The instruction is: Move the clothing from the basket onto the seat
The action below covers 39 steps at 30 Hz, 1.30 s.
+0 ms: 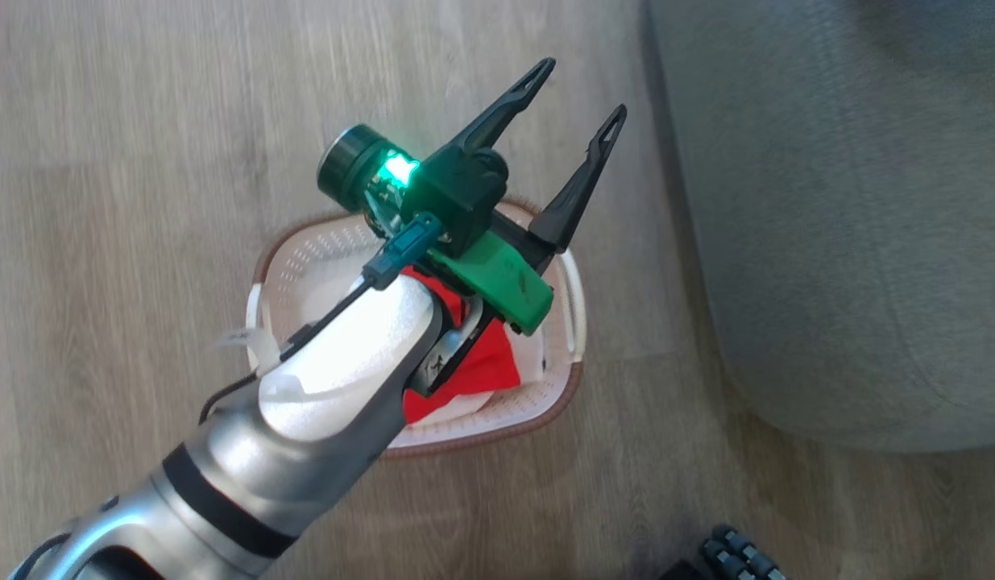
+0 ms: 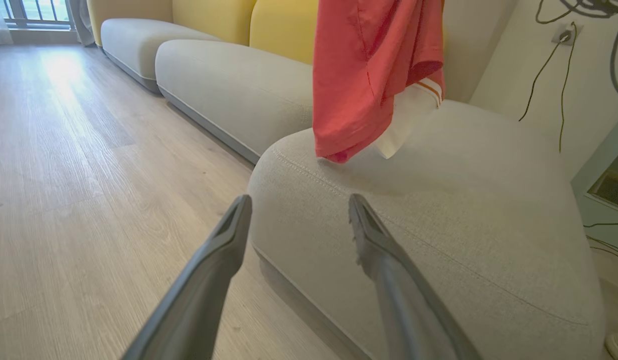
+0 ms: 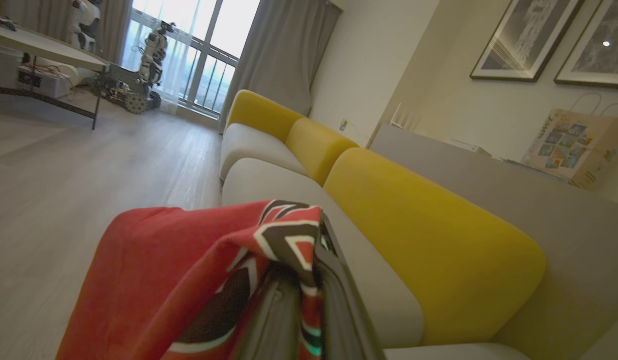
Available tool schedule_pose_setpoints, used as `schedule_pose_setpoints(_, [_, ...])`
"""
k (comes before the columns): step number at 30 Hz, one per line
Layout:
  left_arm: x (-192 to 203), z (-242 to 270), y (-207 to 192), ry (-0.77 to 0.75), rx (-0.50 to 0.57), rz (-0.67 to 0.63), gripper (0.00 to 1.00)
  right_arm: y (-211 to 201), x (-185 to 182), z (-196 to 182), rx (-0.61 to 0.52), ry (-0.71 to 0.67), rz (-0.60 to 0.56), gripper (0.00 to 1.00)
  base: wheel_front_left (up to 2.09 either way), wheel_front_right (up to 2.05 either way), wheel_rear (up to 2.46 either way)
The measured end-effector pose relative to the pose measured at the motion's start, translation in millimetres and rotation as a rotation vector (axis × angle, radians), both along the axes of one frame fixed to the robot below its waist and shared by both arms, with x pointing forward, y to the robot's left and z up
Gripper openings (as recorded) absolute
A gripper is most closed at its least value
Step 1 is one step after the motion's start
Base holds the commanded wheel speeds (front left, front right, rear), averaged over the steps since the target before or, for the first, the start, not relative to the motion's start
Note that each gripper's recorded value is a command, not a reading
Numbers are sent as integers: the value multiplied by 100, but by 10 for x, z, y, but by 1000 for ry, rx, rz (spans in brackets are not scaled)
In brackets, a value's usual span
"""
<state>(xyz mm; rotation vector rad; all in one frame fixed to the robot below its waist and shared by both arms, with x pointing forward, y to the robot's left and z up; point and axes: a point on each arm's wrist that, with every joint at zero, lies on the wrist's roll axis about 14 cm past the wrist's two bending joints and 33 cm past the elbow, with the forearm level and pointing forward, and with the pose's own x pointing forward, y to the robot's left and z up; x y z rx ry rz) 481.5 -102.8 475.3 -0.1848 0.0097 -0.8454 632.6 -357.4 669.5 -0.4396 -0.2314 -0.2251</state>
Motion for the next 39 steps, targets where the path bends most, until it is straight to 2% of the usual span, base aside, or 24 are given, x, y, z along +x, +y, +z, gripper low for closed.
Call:
schedule_pose_setpoints(7, [105,-262,145,46,19,30,100,-320,140,-604,64,83,-103,0,0,0,0])
schedule_pose_setpoints(15, [110,-469,208,89,46,31,100,-263,-20,-1741,137,301,-140,0,0,0,0])
schedule_pose_setpoints(16, [107,-481,210,90,48,29,100,-254,-46,-1815,140,316,-143,16,0,0,0])
schedule_pose_setpoints(17, [107,-492,213,91,52,29,100,-248,-68,-1873,144,329,-145,42,0,0,0])
schedule_pose_setpoints(18, [106,-504,212,93,57,30,100,-245,-95,-1934,151,343,-150,83,0,0,0])
schedule_pose_setpoints(19, [101,-510,206,95,59,27,100,-243,-118,-1978,165,351,-154,100,0,0,0])
schedule_pose_setpoints(24, [83,-473,166,85,59,13,100,-179,-200,-2069,180,378,-149,100,0,0,0])
schedule_pose_setpoints(32, [126,-228,212,53,33,49,100,-14,-611,-2229,213,418,-111,100,0,0,0])
schedule_pose_setpoints(39, [9,-191,429,90,23,127,100,139,-844,-1962,240,348,-49,100,0,0,0])
